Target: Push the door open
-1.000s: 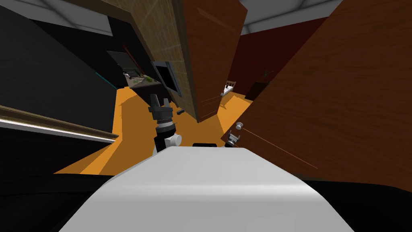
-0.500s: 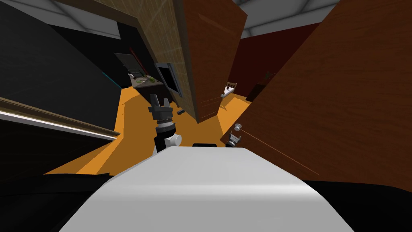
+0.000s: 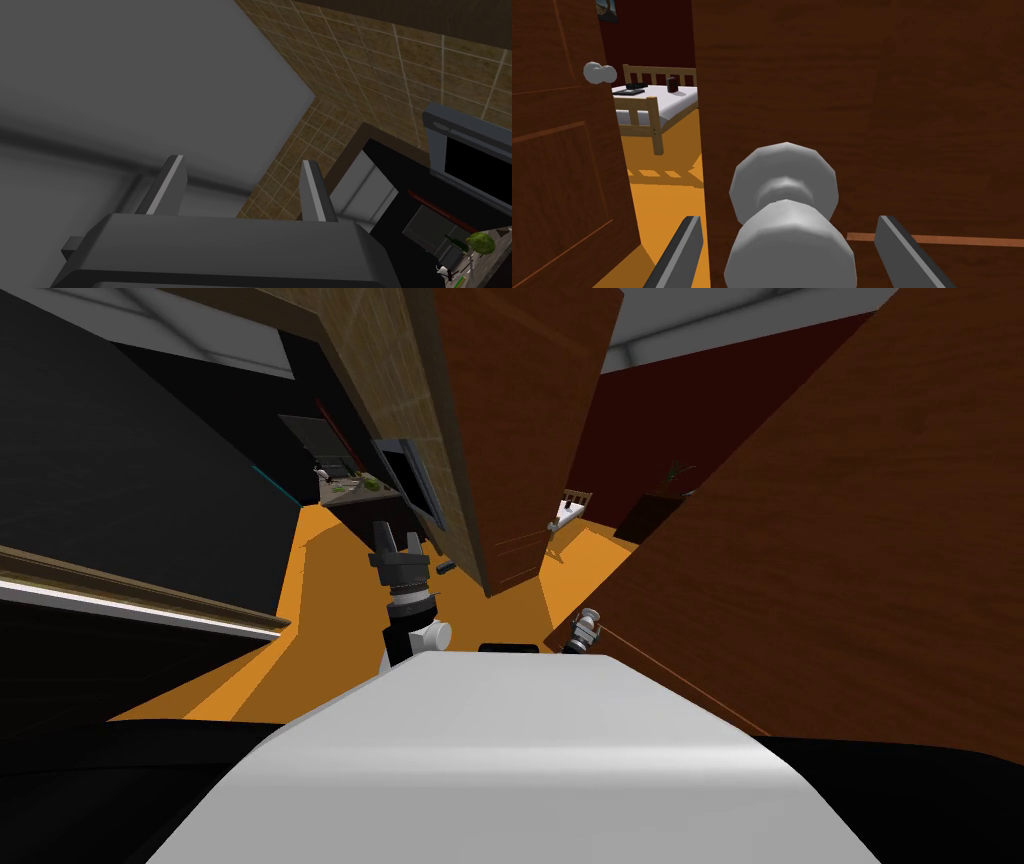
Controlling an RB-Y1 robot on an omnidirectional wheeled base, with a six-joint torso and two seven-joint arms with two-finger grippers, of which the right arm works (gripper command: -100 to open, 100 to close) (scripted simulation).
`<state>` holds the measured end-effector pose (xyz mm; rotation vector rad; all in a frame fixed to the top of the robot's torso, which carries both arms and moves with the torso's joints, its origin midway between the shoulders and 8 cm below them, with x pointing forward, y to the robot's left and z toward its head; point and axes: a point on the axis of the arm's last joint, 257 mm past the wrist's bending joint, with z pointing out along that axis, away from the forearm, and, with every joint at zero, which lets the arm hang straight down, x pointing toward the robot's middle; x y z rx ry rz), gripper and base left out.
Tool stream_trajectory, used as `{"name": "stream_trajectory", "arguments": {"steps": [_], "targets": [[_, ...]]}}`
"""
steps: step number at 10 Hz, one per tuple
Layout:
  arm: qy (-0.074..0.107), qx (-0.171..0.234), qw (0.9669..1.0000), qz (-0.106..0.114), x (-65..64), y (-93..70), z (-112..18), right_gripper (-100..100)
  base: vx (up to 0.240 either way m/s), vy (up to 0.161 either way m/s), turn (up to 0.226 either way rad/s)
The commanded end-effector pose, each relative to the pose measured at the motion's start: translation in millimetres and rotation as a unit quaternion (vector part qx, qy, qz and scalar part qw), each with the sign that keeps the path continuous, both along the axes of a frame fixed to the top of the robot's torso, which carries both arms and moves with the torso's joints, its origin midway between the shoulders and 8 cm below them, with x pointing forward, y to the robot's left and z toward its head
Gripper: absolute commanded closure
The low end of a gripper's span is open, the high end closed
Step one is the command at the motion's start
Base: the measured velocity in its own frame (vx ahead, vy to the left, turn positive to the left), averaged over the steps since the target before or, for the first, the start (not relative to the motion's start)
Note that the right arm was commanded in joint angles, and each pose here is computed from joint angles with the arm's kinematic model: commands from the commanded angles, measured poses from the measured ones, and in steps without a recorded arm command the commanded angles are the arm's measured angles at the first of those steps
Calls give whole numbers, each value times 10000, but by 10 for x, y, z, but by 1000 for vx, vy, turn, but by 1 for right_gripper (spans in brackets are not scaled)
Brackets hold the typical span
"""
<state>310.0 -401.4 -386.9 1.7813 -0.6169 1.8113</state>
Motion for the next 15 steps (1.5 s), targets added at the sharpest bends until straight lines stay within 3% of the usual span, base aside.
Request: {"name": "stream_trajectory", "arguments": {"steps": [1, 2, 7, 15], "targets": [[0, 0, 10000, 0, 0, 0, 0, -100, 70, -63, 18], [0, 0, 10000, 0, 0, 0, 0, 100, -8, 7, -13], [0, 0, 10000, 0, 0, 0, 0, 100, -6, 6, 1], [-15, -51, 9980, -634, -259, -515, 42, 100, 195, -69, -48]]}}
